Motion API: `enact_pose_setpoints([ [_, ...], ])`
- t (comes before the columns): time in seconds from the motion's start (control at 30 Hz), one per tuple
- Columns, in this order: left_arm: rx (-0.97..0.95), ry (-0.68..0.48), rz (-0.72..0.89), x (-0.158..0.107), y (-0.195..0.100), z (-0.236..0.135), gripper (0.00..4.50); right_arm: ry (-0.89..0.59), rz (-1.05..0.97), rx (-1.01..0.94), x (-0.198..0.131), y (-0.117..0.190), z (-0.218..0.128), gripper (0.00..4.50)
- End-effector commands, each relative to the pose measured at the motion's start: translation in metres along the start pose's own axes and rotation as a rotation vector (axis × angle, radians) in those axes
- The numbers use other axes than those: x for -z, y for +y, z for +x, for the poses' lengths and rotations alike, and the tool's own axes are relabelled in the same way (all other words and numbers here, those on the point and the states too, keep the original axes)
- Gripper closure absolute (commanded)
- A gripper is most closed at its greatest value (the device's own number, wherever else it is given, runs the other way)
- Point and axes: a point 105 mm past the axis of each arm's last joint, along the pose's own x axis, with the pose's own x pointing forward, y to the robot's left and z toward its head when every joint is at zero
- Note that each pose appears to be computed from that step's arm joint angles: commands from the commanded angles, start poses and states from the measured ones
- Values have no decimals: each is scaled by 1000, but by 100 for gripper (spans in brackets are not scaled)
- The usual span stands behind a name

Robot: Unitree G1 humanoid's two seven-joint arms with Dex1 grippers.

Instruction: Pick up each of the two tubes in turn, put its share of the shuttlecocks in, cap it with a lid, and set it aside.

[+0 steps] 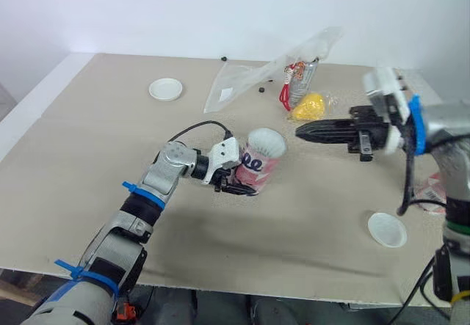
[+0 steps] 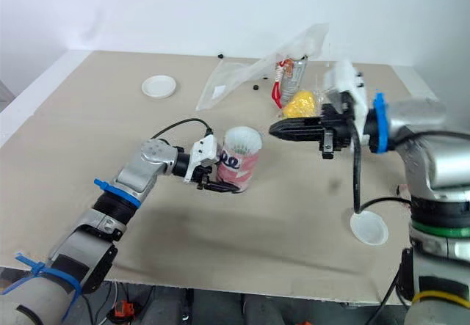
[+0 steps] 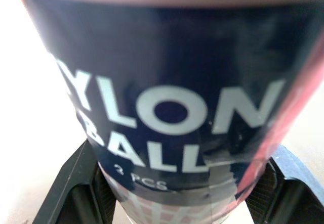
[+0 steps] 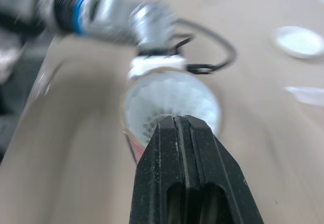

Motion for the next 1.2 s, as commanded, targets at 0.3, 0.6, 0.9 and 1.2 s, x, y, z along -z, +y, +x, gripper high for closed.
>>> enact_pose_setpoints([
  [0.3, -103, -124, -48, 12, -19, 16, 168, -105, 178, 395, 57, 13, -19, 438],
  [0.6, -100, -120, -42, 19, -30, 21, 168, 25, 311, 496, 110, 23, -45, 414],
  [0.9, -85, -123, -44, 17, -34, 23, 168, 258, 423, 468, 141, 43, -82, 89],
  [1.2, 17, -116, -57, 21, -53, 26, 168, 475, 482, 436, 144, 56, -120, 5],
])
